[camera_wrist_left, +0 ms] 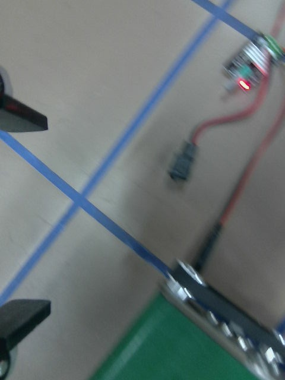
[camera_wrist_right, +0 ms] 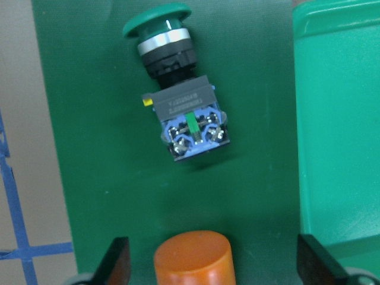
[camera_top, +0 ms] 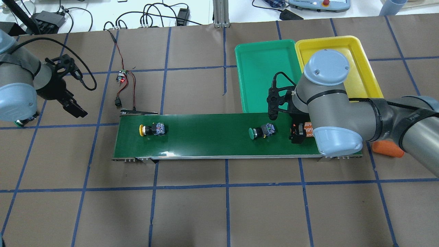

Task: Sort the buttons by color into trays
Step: 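Grasp the green button at the belt end with the right gripper while the left withdraws, then carry the green button into the green tray with the right gripper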

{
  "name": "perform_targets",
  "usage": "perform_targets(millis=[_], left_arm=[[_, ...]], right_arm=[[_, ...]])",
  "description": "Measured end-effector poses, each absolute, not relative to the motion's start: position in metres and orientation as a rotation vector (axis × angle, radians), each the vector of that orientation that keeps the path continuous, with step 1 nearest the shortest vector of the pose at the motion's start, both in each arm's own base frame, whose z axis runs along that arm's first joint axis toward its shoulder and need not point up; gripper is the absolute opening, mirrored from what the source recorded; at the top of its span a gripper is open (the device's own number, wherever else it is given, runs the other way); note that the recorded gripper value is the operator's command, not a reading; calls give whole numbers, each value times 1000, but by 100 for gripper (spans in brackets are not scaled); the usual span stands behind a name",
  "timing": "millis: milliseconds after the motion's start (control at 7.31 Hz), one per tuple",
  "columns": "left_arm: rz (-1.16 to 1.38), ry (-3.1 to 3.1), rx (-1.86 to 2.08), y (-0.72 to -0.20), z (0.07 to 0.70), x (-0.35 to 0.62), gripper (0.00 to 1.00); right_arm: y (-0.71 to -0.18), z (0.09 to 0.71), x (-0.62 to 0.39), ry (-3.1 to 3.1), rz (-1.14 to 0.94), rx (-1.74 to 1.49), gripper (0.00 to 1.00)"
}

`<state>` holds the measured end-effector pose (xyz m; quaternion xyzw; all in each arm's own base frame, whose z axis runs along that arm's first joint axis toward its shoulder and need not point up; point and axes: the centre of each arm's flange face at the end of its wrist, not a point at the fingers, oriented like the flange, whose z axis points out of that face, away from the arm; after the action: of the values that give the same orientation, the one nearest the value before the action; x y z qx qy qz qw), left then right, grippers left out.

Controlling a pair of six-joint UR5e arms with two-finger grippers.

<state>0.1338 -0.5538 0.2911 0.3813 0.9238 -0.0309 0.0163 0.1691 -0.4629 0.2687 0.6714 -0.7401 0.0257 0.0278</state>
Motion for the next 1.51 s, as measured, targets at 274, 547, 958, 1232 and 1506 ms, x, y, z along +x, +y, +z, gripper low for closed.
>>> perform_targets(millis=[274, 547, 958, 1232, 1506], left_arm=[[-91, 2947, 978, -570, 277, 230, 100], [-101, 2969, 867, -592, 266, 293, 100], [-88, 3009, 738, -624, 231, 329, 100], [-29, 3044, 634, -624, 206, 339, 100], [-11, 3068, 526, -614, 192, 365, 100]], right_arm=[[-461, 257, 191, -2231, 78, 2129, 89], [-459, 247, 204, -2199, 66, 2172, 81], [-465, 241, 207, -2141, 82, 2217, 21], [-472, 243, 205, -2064, 125, 2240, 3], [-477, 248, 203, -2040, 149, 2226, 3]])
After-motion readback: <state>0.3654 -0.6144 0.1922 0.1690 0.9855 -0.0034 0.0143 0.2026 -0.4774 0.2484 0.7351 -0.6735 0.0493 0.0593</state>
